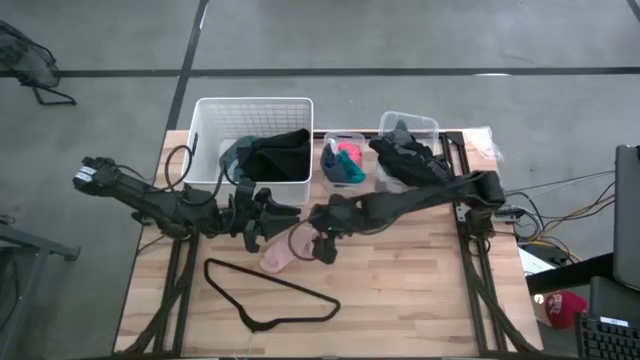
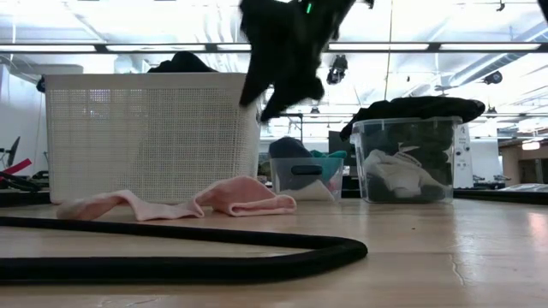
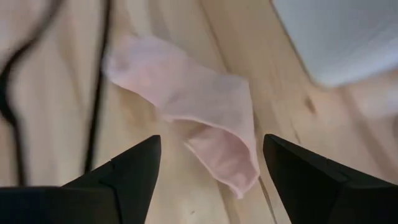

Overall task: Pick & Place Cloths
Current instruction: Put the pink sock into the small transparent bin

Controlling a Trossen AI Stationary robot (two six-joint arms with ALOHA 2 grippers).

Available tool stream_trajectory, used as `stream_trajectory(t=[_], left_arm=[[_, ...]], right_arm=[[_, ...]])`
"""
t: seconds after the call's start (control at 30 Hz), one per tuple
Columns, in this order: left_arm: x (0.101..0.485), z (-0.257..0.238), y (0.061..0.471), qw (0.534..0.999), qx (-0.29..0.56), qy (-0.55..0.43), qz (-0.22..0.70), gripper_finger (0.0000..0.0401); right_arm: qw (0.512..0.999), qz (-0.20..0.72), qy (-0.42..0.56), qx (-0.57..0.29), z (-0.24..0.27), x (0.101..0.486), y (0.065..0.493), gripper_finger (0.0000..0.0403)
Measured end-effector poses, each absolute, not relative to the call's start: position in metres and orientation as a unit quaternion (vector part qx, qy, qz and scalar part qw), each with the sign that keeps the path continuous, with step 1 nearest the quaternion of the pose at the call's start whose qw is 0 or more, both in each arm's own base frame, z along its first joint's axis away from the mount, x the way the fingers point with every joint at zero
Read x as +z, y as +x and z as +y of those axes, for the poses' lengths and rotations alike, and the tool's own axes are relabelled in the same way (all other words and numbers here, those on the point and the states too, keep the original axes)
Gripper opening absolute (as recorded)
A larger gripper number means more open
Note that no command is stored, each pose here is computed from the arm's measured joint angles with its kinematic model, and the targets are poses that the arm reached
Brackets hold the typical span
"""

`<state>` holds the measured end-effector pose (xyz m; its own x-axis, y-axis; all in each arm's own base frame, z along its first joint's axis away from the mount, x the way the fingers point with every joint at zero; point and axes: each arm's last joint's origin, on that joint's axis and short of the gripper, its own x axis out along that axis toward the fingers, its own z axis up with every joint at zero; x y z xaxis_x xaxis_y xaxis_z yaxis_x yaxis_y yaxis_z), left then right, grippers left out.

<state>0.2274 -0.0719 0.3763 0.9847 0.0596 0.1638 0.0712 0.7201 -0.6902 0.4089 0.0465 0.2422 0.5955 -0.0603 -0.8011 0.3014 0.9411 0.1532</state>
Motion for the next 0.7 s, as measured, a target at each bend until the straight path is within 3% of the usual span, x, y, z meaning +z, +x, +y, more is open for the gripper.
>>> stream_trajectory(t=[0.37,0.7], left_arm=[[0.378,-0.072,0.227,0.919,-0.006,-0.383,-0.094,0.0162],[0.378,-0.072,0.227,0.916,-0.007,-0.391,-0.093,0.0162]], right_arm=[[0.835,0.517,0.13,-0.133,0.047,0.159,0.435,0.0239],[0.819,0.526,0.163,-0.161,0.044,0.142,0.437,0.019]])
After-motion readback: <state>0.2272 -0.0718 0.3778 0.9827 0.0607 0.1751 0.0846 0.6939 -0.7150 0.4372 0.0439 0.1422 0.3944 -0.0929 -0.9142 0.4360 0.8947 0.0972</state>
